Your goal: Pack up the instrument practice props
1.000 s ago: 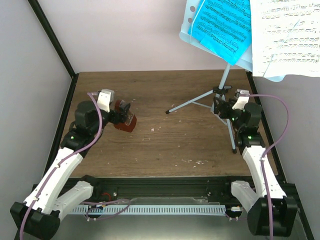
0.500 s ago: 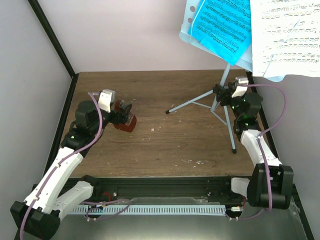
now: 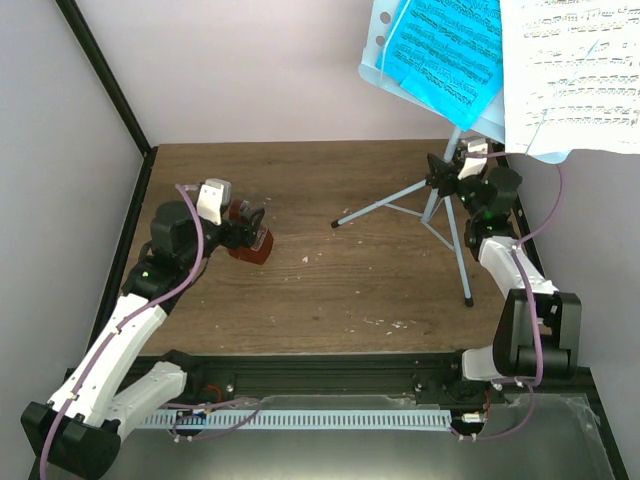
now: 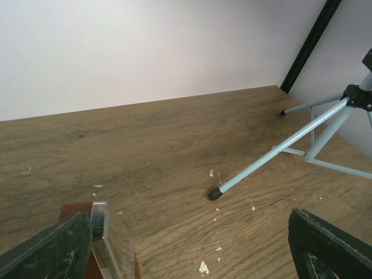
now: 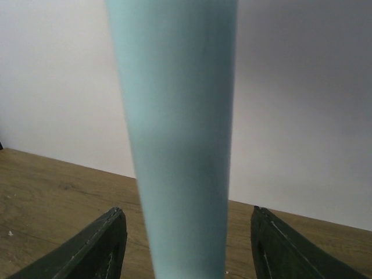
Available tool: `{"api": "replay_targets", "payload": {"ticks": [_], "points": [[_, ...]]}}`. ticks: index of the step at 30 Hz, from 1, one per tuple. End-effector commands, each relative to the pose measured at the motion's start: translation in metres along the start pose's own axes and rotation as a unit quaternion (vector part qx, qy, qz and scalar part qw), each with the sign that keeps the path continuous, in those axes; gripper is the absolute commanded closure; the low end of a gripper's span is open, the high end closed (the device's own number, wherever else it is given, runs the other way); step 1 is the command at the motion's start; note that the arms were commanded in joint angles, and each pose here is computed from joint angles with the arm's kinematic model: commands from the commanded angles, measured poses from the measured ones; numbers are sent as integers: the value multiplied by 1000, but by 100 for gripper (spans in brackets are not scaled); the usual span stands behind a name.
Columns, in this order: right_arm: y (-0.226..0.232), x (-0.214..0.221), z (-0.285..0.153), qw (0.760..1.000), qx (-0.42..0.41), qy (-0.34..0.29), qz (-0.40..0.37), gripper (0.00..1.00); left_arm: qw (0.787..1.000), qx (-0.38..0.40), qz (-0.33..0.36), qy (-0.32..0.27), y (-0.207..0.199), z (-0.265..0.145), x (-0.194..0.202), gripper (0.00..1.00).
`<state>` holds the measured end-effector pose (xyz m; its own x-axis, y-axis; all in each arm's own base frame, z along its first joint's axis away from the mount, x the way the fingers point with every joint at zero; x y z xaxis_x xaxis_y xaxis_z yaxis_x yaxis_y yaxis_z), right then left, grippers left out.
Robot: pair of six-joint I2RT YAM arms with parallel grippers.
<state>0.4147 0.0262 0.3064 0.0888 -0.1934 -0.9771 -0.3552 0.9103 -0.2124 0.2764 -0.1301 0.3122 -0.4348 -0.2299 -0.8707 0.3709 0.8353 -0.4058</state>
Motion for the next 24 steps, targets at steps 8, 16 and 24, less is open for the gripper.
{"api": "replay_targets", "payload": {"ticks": [8,16,24], "points": [[-1,8,12,1000,-24,-3,-18,51,1000,12,-4,-11,-4,-2,-4,7],[12,19,15,998,-64,4,-10,74,1000,14,-6,-10,-4,-2,-3,7],[66,1,24,989,-148,-27,11,99,1000,15,-9,-8,-4,-1,-2,7]]}}
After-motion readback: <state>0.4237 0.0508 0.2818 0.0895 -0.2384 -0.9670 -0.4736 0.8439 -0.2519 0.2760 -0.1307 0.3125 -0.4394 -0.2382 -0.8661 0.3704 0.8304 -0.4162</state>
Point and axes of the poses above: each gripper's point midway between its finger pads, its own z axis out along the fingers, its own y axis along the line the jaws close on, x = y × z, the point moved 3 cm from there along -z, back along the fingers, and after that the axes turned 13 degrees about -z, right-handed, at the moved point
